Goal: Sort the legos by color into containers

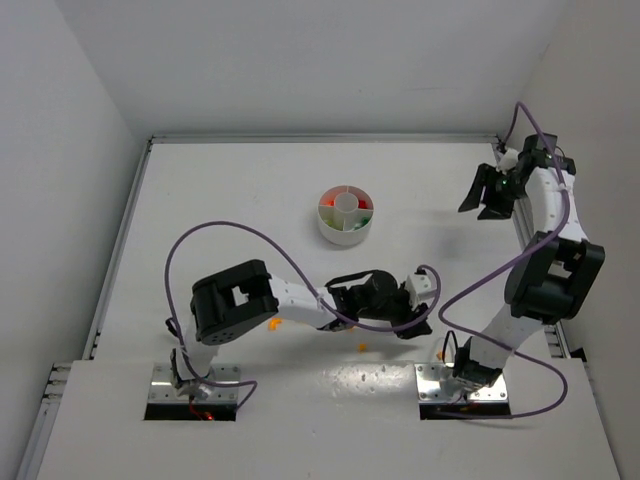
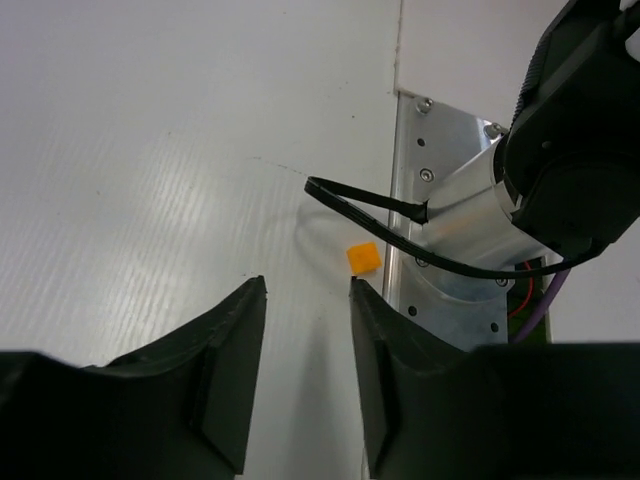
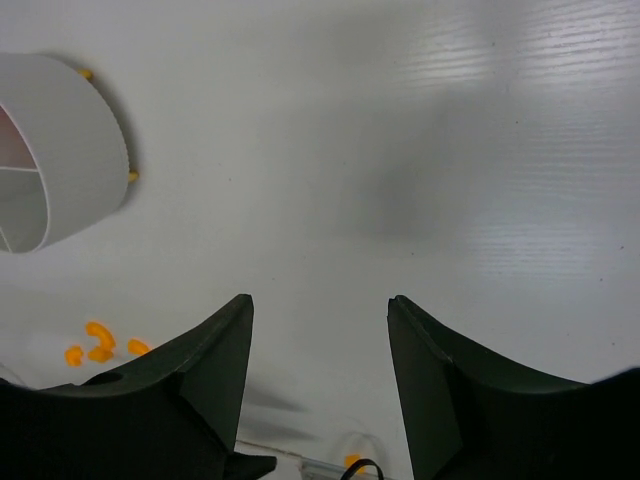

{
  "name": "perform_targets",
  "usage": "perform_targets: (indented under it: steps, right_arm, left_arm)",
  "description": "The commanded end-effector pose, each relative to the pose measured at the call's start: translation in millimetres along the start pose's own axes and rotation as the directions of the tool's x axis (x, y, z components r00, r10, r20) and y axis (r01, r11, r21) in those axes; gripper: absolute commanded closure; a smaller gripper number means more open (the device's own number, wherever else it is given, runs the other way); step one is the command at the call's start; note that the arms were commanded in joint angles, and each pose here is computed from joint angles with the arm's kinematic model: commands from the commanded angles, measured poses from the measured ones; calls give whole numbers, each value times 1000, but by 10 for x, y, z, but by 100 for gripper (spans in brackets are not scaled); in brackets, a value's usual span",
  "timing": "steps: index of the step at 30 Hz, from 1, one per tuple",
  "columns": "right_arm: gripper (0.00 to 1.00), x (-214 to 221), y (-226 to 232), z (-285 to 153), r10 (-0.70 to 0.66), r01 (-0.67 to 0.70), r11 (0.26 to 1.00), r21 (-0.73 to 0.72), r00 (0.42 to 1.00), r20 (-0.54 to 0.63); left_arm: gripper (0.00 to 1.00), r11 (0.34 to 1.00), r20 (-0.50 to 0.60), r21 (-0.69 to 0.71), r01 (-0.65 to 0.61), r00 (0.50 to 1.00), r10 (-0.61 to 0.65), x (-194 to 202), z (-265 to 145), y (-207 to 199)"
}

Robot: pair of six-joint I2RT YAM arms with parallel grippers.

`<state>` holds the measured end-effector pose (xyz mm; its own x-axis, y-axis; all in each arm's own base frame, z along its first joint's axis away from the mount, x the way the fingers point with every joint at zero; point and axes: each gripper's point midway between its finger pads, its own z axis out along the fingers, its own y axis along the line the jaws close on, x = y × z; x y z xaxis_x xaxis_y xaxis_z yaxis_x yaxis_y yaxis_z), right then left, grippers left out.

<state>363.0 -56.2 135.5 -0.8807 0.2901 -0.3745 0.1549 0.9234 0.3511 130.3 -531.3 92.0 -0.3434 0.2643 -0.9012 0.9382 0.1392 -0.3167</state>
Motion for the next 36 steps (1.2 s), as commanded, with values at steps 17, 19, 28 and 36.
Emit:
perform_targets:
  steps: [17,19,28,36]
  right_arm:
    - [43,-318,78,-83,96,-87,989,-117,993,67]
    - [43,-326,90,-113,92,-83,990,-118,993,75]
    - [43,-354,110,-131,114,-101,985,-143,990,83]
    - [43,-361,110,-148,121,-106,981,-160,989,85]
  left_arm:
    - [71,1000,94,8,-4,996,4,145,460,-475]
    - [71,1000,92,16,-14,996,13,150,460,-487]
    - [71,999,83,31,-24,996,21,245,558,-658]
    - [68,998,65,-2,-65,996,65,316,657,-654]
